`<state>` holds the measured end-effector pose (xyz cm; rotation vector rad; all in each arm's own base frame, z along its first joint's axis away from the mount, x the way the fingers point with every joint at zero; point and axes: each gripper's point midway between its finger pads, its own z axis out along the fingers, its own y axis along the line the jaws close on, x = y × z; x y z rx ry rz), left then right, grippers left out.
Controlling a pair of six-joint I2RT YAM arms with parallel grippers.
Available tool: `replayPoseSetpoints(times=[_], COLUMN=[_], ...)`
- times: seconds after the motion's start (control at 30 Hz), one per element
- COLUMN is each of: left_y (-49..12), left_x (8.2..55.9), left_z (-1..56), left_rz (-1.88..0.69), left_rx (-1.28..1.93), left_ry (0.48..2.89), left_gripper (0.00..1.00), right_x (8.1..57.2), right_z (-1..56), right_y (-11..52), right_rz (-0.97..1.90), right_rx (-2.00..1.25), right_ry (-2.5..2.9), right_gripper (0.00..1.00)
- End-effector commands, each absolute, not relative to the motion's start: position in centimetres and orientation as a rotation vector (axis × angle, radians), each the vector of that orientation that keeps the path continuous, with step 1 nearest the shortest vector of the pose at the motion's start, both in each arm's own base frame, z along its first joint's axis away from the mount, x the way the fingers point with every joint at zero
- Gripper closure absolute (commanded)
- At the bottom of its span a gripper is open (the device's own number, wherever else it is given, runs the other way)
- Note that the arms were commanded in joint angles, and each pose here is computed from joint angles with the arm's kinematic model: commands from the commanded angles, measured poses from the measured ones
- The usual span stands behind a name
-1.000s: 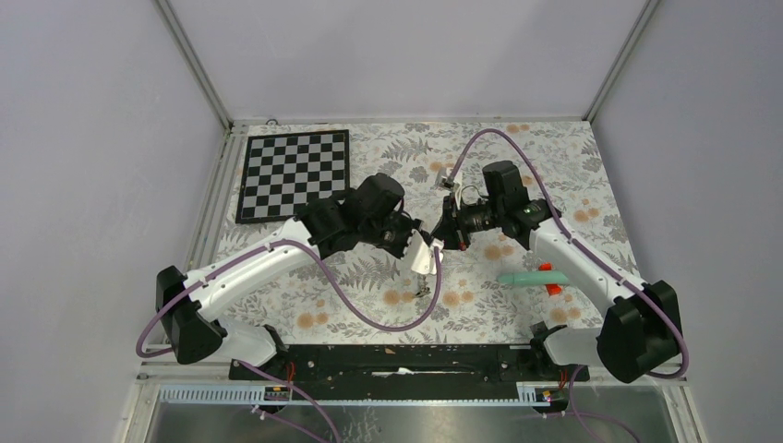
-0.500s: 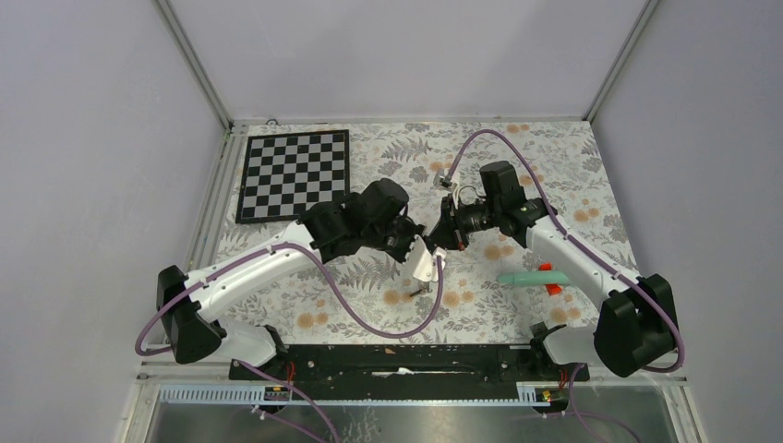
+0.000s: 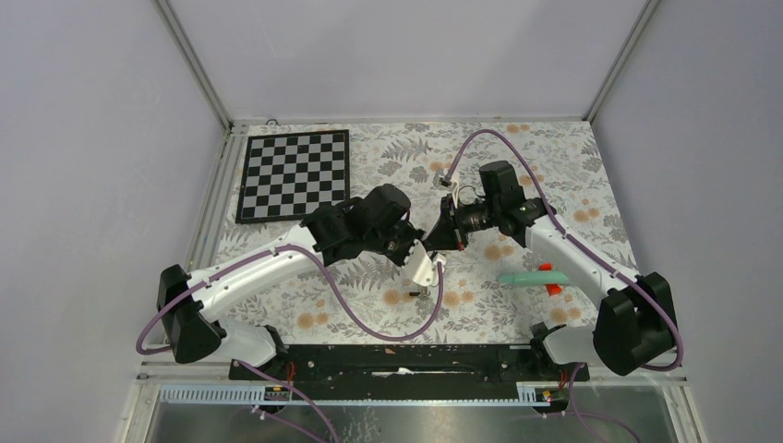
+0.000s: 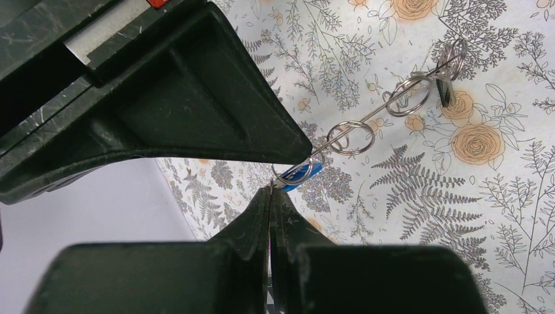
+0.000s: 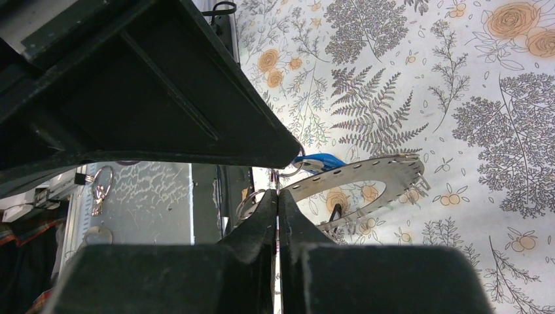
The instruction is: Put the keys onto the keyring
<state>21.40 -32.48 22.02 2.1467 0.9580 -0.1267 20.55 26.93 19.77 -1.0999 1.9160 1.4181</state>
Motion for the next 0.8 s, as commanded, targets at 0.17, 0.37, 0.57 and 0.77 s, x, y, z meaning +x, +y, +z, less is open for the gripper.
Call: replayPoseSetpoints(times=[0.17,0.37,0.57,0.77], left_y=[-33.2,-33.2,-33.0,-32.7], left_x=[21.5,21.3,21.2,21.2], left_z=[23.3,23.1,22.8,22.2], left_rz=[-0.102,-0.097,-0.083,-0.056], left_rx=[2.12,2.127,2.139,2.162], left_ry=[0.914,0.911,0.904,0.893], left_gripper=[1.0,1.0,1.0,1.0], right_x=[21.0,21.1,21.4,21.6], right_z=[21.4,21.5,21.4,21.7], right_y=[27.6,27.7,27.7,27.6], right_rz=[1.461,1.467,1.475,1.49], right_rx=[-1.113,-1.107,-1.095,-1.08], right_ry=[1.853,1.859,1.867,1.864], right_gripper=[1.0,1.0,1.0,1.0])
